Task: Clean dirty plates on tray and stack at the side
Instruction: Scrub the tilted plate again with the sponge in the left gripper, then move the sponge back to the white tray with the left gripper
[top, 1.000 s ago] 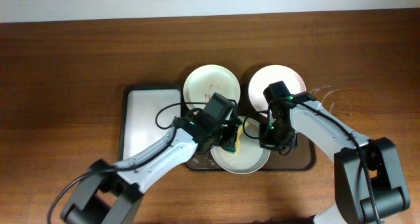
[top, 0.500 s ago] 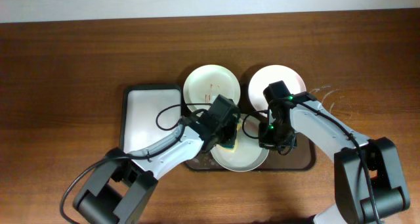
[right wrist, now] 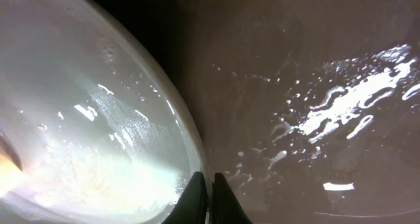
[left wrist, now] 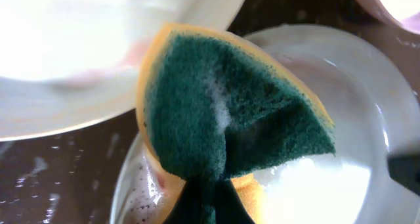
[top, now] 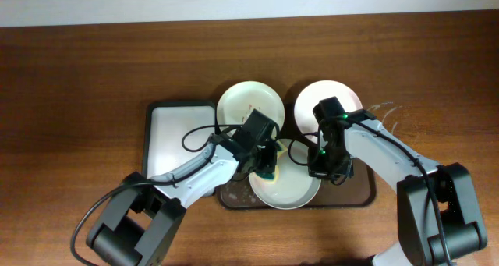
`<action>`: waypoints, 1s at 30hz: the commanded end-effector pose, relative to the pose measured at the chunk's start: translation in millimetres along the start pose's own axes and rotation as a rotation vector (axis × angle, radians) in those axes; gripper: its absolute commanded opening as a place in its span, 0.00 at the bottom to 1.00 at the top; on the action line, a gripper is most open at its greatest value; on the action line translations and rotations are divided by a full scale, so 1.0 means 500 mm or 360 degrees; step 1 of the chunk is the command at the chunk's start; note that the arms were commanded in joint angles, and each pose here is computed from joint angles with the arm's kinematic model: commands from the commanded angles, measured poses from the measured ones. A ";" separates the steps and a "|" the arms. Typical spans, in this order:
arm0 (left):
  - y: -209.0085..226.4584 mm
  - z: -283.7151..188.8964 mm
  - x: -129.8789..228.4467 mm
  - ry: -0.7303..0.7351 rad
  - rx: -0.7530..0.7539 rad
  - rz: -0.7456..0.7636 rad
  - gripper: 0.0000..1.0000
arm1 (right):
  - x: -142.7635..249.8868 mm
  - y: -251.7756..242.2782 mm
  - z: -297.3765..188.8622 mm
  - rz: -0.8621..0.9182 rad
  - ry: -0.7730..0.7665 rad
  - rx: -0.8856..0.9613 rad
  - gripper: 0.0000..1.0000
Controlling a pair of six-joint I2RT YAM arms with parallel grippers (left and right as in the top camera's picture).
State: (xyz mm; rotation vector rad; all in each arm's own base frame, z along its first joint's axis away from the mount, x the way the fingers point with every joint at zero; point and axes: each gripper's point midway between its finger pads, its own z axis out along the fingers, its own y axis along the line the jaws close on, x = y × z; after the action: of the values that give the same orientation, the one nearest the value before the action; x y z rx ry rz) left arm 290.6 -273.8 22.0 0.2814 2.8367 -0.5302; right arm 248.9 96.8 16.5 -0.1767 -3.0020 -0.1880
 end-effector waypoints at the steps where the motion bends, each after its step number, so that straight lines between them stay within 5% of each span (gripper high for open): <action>1: -0.042 -0.001 0.050 0.0209 0.0228 -0.0031 0.00 | 0.007 -0.016 0.013 -0.0004 0.0028 0.0059 0.04; 10: 0.007 -0.129 -0.086 -0.0157 0.0226 -0.0036 0.00 | 0.003 -0.017 0.013 -0.0006 0.0013 0.0067 0.04; 13: 0.096 -0.178 -0.098 -0.0214 0.0041 -0.0180 0.00 | -0.007 -0.014 0.013 -0.0012 -0.0017 0.0055 0.29; 19: 0.248 -0.211 -0.062 -0.0153 -0.0379 -0.0386 0.00 | -0.011 -0.016 0.039 -0.0045 0.0010 0.0063 0.32; 21: 0.274 -0.217 -0.053 -0.0136 -0.0462 -0.0415 0.00 | -0.015 -0.016 0.053 -0.0043 0.0015 0.0064 0.29; 24: 0.290 -0.218 -0.039 -0.0109 -0.0533 -0.0422 0.00 | -0.016 -0.015 0.058 -0.0043 0.0019 0.0060 0.04; 30: 0.294 -0.219 -0.031 -0.0089 -0.0554 -0.0425 0.00 | -0.003 -0.020 0.051 -0.0044 0.0051 0.0072 0.04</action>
State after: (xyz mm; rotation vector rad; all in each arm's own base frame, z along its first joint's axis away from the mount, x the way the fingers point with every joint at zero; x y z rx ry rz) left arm 315.7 -104.9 72.4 -0.1906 2.8789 -0.1125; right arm 260.1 101.1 2.6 -0.1179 -3.0237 -0.2157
